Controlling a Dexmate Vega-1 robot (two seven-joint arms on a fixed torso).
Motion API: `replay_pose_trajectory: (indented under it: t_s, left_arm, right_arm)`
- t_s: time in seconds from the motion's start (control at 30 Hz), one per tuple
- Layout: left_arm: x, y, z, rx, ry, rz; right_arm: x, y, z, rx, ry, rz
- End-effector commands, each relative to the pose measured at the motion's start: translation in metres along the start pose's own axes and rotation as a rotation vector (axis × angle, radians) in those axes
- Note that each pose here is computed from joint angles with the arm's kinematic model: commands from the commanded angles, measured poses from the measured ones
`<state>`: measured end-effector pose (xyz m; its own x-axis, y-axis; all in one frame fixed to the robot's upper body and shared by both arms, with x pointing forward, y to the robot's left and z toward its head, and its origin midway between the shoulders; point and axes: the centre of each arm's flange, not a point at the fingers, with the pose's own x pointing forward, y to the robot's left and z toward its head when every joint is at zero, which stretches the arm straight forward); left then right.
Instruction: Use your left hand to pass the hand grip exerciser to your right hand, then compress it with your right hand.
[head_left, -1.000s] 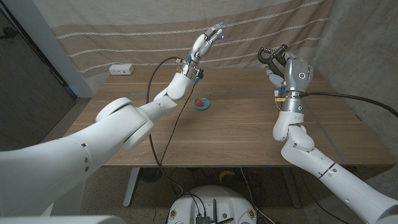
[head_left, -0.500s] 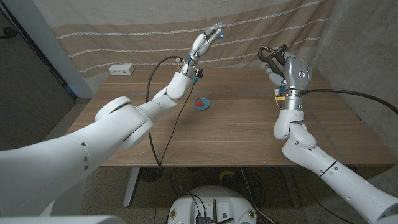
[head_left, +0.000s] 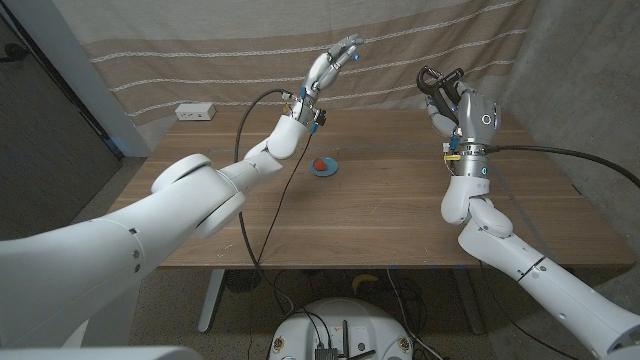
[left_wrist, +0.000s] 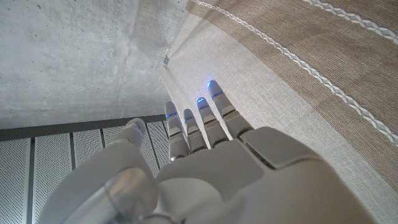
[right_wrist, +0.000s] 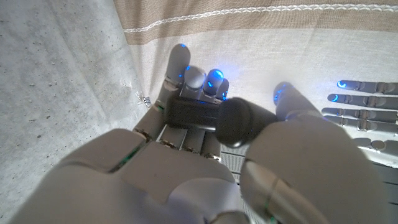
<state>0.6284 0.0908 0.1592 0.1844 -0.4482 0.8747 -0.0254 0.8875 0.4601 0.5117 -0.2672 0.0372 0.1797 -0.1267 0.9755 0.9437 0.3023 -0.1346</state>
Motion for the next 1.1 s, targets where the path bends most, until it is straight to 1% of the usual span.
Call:
replay_pose_trajectory:
  t_s: [0.03, 0.1, 0.2, 0.3, 0.5, 0.6, 0.7, 0.73, 0.8, 0.83, 0.87, 1.1]
  left_arm:
    - [0.0, 0.002, -0.001, -0.001, 0.007, 0.003]
    - [0.0, 0.002, -0.001, -0.001, 0.008, 0.004]
    - [0.0, 0.003, -0.002, -0.001, 0.01, 0.005]
    - [0.001, 0.003, -0.003, -0.002, 0.014, 0.006]
    - [0.001, 0.003, -0.004, -0.003, 0.026, 0.006]
    - [0.001, 0.004, -0.006, -0.006, 0.032, 0.006]
    - [0.002, 0.005, -0.006, -0.006, 0.037, 0.008]
    - [0.002, 0.006, -0.007, -0.006, 0.039, 0.009]
    - [0.002, 0.006, -0.007, -0.007, 0.043, 0.01]
    - [0.002, 0.006, -0.008, -0.007, 0.044, 0.011]
    - [0.002, 0.007, -0.008, -0.005, 0.045, 0.01]
    - [0.003, 0.008, -0.009, -0.002, 0.051, 0.014]
  right_arm:
    - [-0.009, 0.001, -0.007, 0.113, -0.1, -0.139]
    - [-0.009, 0.001, -0.009, 0.135, -0.139, -0.151]
    - [-0.01, 0.001, -0.009, 0.161, -0.175, -0.164]
    - [-0.008, 0.0, -0.01, 0.169, -0.194, -0.156]
    - [-0.003, 0.0, -0.008, 0.176, -0.186, -0.105]
    - [-0.002, 0.0, -0.006, 0.178, -0.192, -0.099]
    - [0.001, -0.001, -0.003, 0.175, -0.184, -0.088]
    - [0.001, -0.001, -0.003, 0.175, -0.188, -0.096]
    - [0.002, -0.002, -0.001, 0.179, -0.183, -0.08]
    - [0.002, -0.002, -0.001, 0.181, -0.186, -0.086]
    - [0.003, -0.003, 0.0, 0.179, -0.18, -0.071]
    - [0.007, -0.002, 0.0, 0.182, -0.181, -0.059]
